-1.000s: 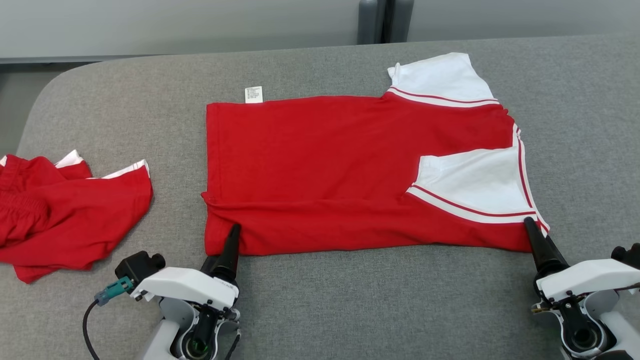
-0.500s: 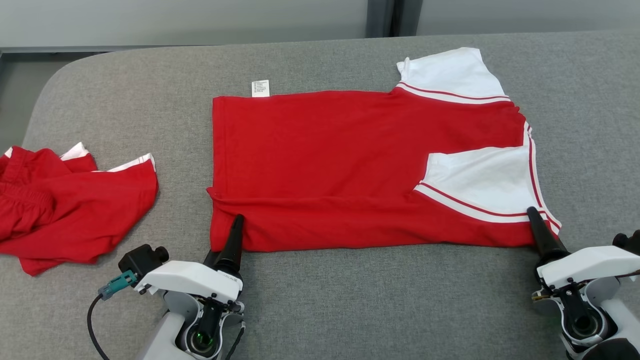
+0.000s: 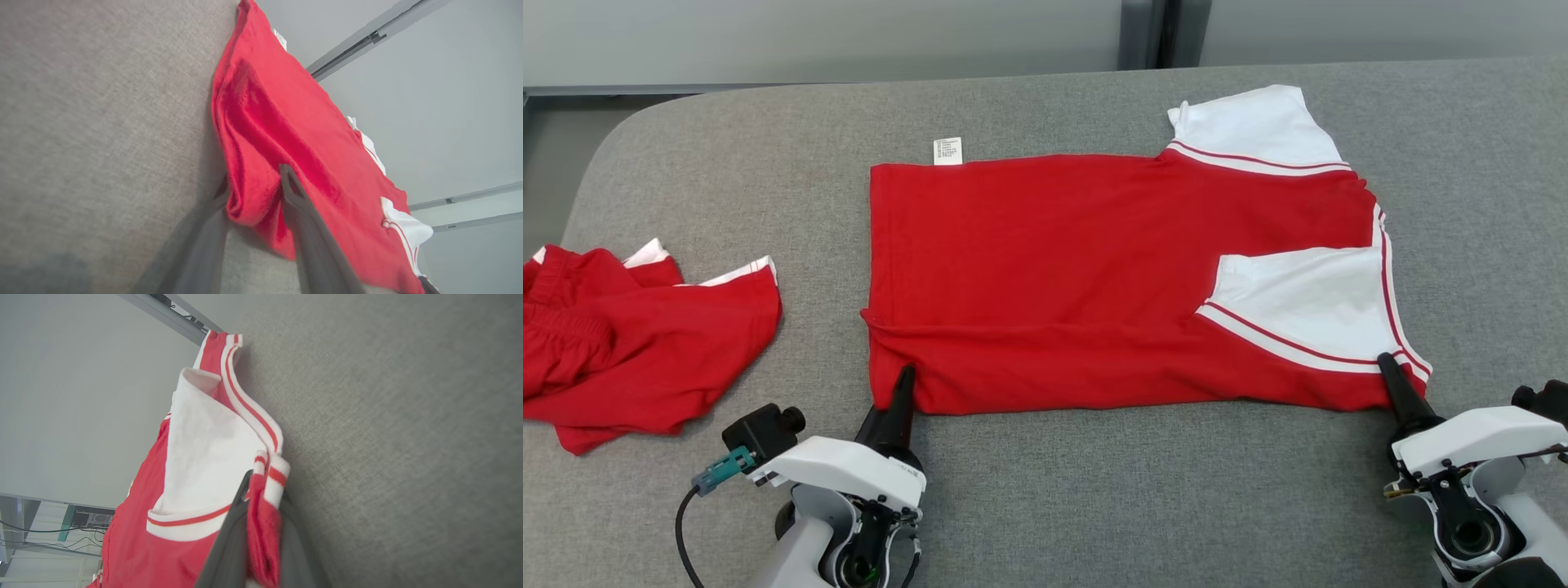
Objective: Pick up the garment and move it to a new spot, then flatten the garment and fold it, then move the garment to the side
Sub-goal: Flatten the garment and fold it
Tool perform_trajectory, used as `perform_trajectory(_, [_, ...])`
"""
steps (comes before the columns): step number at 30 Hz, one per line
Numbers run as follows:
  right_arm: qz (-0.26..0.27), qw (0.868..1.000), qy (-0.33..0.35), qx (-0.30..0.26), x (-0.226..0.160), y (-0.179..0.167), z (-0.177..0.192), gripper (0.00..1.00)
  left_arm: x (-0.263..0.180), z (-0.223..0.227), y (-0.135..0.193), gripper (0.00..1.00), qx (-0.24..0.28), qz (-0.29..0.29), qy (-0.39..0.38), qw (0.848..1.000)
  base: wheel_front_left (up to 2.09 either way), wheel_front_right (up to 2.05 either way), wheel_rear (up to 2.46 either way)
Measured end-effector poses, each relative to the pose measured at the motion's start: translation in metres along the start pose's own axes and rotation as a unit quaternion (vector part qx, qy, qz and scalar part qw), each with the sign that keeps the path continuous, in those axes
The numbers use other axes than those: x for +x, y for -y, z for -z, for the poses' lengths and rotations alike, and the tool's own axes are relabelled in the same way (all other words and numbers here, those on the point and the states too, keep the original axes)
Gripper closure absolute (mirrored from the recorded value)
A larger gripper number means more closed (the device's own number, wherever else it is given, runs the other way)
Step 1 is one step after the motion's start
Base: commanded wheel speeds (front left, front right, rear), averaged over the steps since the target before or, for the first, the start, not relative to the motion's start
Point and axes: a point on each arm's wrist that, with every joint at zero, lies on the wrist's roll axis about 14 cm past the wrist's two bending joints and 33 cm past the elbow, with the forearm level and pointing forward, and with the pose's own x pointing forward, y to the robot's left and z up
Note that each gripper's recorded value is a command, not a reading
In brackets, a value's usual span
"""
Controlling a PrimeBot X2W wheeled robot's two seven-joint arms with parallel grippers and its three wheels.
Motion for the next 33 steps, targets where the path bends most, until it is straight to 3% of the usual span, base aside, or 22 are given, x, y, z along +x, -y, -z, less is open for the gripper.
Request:
perform_trajectory(8, [-0.005, 1.000, -0.006, 0.001, -0.003, -0.003, 0.002, 1.00, -0.001, -0.015, -0.008, 1.00, 0.115, -0.016, 0.019, 0.993, 0.00, 0.00, 0.00])
perform_trajectory(20, [-0.020, 1.000, 0.001, 0.002, -0.013, -0.014, -0.004, 1.00, -0.012, -0.013, 0.005, 1.00, 0.200, 0.016, 0.019, 0.979, 0.00, 0.00, 0.00])
perform_trajectory(29, [-0.024, 1.000, 0.001, -0.019, -0.027, -0.013, -0.019, 1.00, -0.029, -0.005, 0.009, 1.00, 0.222, 0.027, 0.020, 0.975, 0.00, 0.00, 0.00])
perform_trajectory(33, [-0.007, 0.999, -0.033, -0.009, -0.036, -0.002, -0.011, 1.00, -0.039, -0.004, 0.009, 1.00, 0.229, 0.032, 0.023, 0.973, 0.00, 0.00, 0.00])
